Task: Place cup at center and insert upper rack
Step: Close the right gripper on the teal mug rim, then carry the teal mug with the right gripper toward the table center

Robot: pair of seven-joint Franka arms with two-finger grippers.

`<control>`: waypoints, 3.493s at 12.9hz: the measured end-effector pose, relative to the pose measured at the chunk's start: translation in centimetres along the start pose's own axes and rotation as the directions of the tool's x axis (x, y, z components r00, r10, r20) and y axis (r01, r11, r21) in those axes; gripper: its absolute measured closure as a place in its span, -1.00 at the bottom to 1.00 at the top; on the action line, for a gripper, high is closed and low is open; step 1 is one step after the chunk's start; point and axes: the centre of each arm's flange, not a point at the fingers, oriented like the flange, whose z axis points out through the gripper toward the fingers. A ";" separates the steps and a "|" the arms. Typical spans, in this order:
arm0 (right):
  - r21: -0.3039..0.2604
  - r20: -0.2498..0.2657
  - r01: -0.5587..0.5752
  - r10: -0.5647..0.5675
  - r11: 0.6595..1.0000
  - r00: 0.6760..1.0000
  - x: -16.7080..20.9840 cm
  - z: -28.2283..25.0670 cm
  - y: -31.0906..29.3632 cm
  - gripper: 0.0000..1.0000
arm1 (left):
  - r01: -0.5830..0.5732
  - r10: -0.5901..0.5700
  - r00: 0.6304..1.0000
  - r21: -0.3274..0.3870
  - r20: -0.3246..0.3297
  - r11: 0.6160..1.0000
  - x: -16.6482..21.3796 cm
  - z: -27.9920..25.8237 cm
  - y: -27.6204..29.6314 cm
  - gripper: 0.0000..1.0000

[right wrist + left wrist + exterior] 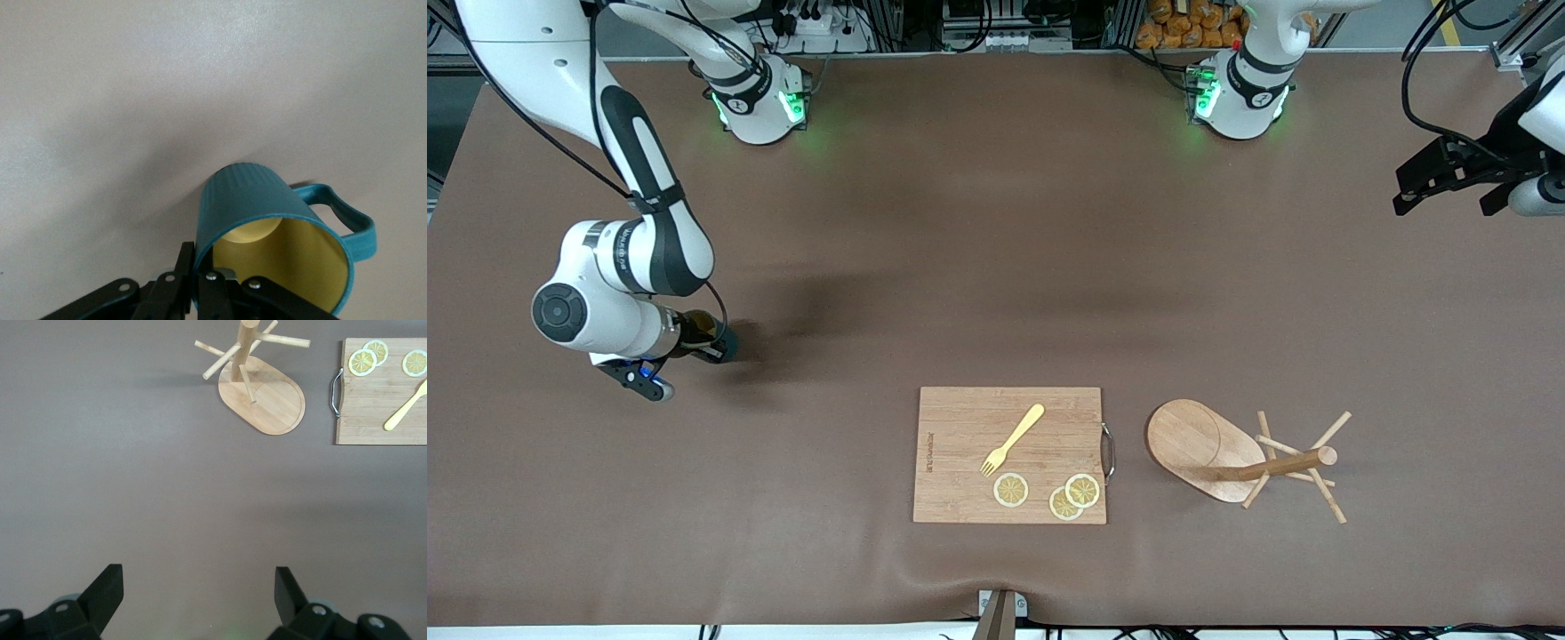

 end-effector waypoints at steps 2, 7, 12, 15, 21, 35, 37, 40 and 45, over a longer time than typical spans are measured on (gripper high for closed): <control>0.001 -0.001 0.000 0.000 1.000 1.000 0.0 0.0 0.0 0.90 | -0.003 0.003 1.000 0.000 0.000 1.000 0.0 0.0 0.2 -1.00; -0.012 0.037 0.017 -0.016 1.000 0.999 -0.2 -4.8 -2.1 0.90 | -0.004 0.004 1.000 0.000 0.004 1.000 0.1 0.2 0.2 -1.00; 0.017 0.042 -0.033 0.033 0.999 0.999 -7.6 -16.9 -11.1 0.90 | -0.005 0.005 1.000 0.000 0.007 1.000 0.2 0.4 0.2 -1.00; 0.045 0.049 -0.089 0.087 0.995 0.995 -15.4 -19.3 -18.9 0.90 | -0.003 0.003 1.000 0.000 0.007 1.000 0.2 0.4 0.1 -1.00; 0.017 0.017 -0.024 0.023 1.000 1.000 -31.0 -16.9 -30.7 0.90 | -0.006 0.006 1.000 0.000 0.011 1.000 0.3 0.6 0.2 -1.00; 0.048 -0.059 0.109 -0.106 0.993 0.993 -41.9 -0.4 -42.0 0.90 | -0.024 0.024 0.999 -0.001 0.047 1.000 1.7 3.1 1.3 -1.00; 0.047 -0.058 0.113 -0.110 0.993 0.992 -42.6 0.4 -42.2 0.90 | -0.030 0.030 0.998 -0.001 0.050 1.000 1.9 3.4 1.6 -1.00; 0.072 -0.059 0.060 -0.055 0.996 0.997 -45.0 1.9 -43.0 0.90 | -0.031 0.031 0.998 -0.001 0.048 1.000 2.0 3.6 1.7 -1.00; 0.094 0.016 -0.081 0.080 0.992 0.997 -49.0 3.4 -43.6 0.90 | -0.034 0.034 0.998 -0.001 0.050 0.999 2.1 3.6 1.8 -1.00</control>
